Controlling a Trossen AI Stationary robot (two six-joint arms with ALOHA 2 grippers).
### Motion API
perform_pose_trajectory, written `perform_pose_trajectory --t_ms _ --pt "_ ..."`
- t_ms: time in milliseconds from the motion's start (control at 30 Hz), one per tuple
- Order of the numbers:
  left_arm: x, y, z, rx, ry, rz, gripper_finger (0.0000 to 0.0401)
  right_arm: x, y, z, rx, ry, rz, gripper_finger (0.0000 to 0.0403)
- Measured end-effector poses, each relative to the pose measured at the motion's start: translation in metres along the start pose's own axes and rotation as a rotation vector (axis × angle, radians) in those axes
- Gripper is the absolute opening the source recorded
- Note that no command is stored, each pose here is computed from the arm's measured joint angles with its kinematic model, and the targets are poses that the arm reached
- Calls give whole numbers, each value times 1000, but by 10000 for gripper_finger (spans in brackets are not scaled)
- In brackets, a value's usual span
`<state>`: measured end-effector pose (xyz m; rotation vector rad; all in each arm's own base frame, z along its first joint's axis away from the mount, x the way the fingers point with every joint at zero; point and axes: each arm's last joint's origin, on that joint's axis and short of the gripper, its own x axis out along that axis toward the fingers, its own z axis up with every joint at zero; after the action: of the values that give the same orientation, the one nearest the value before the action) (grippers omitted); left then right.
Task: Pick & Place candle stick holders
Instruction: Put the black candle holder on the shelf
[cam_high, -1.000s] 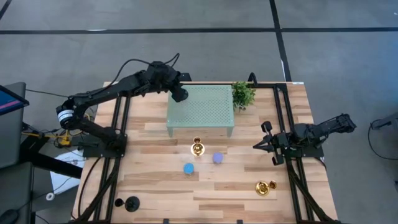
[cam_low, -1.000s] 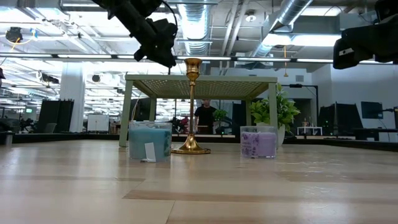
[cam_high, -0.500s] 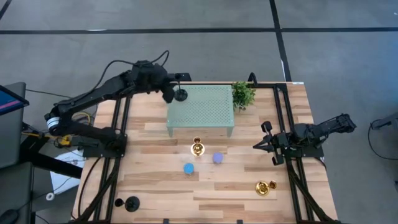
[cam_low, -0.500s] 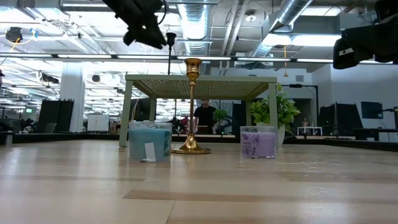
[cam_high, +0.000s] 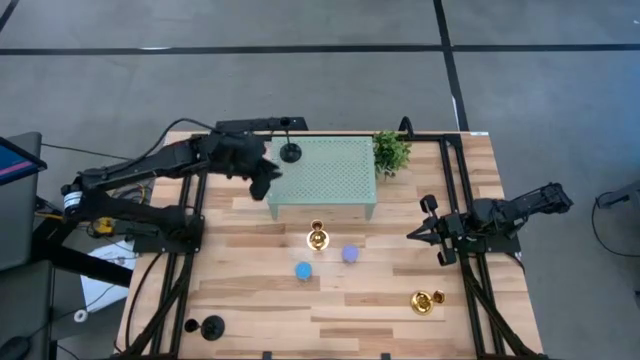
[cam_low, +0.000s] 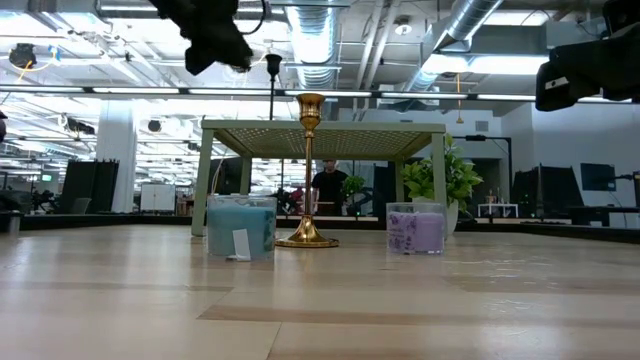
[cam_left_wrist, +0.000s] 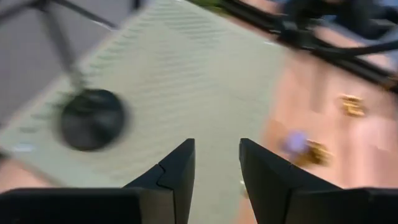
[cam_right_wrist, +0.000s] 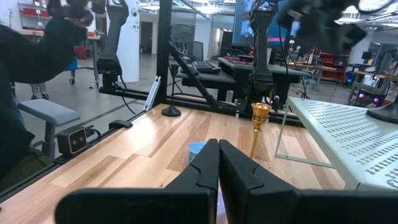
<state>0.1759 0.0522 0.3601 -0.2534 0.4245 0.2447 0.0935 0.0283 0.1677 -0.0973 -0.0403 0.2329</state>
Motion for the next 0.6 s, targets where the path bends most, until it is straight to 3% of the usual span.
perform_pose_trajectory --t_ms 167,400,600 --pt "-16 -17 -8 38 -14 -148 109 0 0 0 0 1 0 0" --pt "-39 -34 -21 179 -62 -277 74 0 0 0 0 3 0 0" --pt "-38 -41 -40 220 -25 -346 44 0 0 0 -1 2 0 0"
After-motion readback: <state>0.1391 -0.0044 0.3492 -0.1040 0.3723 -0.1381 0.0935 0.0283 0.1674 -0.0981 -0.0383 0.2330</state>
